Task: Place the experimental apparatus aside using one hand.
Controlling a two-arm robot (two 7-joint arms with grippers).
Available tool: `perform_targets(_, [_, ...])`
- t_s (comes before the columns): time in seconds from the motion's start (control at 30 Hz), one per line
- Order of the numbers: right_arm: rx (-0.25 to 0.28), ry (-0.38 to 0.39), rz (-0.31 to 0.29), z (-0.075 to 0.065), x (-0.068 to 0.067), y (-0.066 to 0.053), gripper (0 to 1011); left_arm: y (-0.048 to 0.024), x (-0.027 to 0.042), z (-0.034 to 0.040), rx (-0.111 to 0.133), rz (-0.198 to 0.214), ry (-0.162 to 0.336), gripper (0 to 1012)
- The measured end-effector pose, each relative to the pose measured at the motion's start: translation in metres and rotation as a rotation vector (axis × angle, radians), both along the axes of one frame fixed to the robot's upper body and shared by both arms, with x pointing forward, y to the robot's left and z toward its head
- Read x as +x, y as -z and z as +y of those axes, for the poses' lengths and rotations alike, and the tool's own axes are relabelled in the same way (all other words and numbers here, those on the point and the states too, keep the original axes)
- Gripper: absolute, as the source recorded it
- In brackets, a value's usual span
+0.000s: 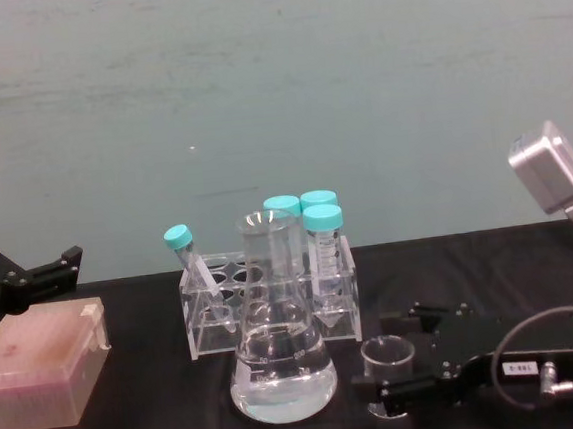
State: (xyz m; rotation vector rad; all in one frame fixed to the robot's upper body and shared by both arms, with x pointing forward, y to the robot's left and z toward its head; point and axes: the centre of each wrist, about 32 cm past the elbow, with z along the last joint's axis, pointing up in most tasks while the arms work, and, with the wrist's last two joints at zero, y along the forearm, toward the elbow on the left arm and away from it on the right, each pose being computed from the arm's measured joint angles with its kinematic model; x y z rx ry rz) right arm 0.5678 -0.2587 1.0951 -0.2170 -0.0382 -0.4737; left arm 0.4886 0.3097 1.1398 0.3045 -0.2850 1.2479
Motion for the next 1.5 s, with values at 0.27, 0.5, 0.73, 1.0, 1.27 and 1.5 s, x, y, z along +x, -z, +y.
perform_targets(0.27, [0.0, 0.001, -0.001, -0.0001, -0.0001, 0.0001, 1003, 0.0, 0.0, 0.0, 0.0, 0.0, 0.0, 1000])
perform_targets(0.5, [0.001, 0.002, -0.002, -0.0003, -0.0003, 0.0002, 1003, 0.0, 0.0, 0.0, 0.0, 0.0, 0.0, 1000])
perform_targets(0.73, [0.001, 0.002, -0.003, -0.0004, -0.0005, 0.0003, 1003, 0.0, 0.0, 0.0, 0.0, 0.0, 0.0, 1000])
perform_targets(1.0, [0.002, 0.002, -0.004, -0.0003, -0.0006, 0.0003, 1003, 0.0, 0.0, 0.0, 0.0, 0.0, 0.0, 1000])
perform_targets(1.27, [0.002, 0.001, -0.005, -0.0003, -0.0007, 0.0004, 1003, 0.0, 0.0, 0.0, 0.0, 0.0, 0.0, 1000])
perform_targets(1.5, [0.003, 0.001, -0.005, -0.0003, -0.0006, 0.0003, 1003, 0.0, 0.0, 0.0, 0.0, 0.0, 0.0, 1000])
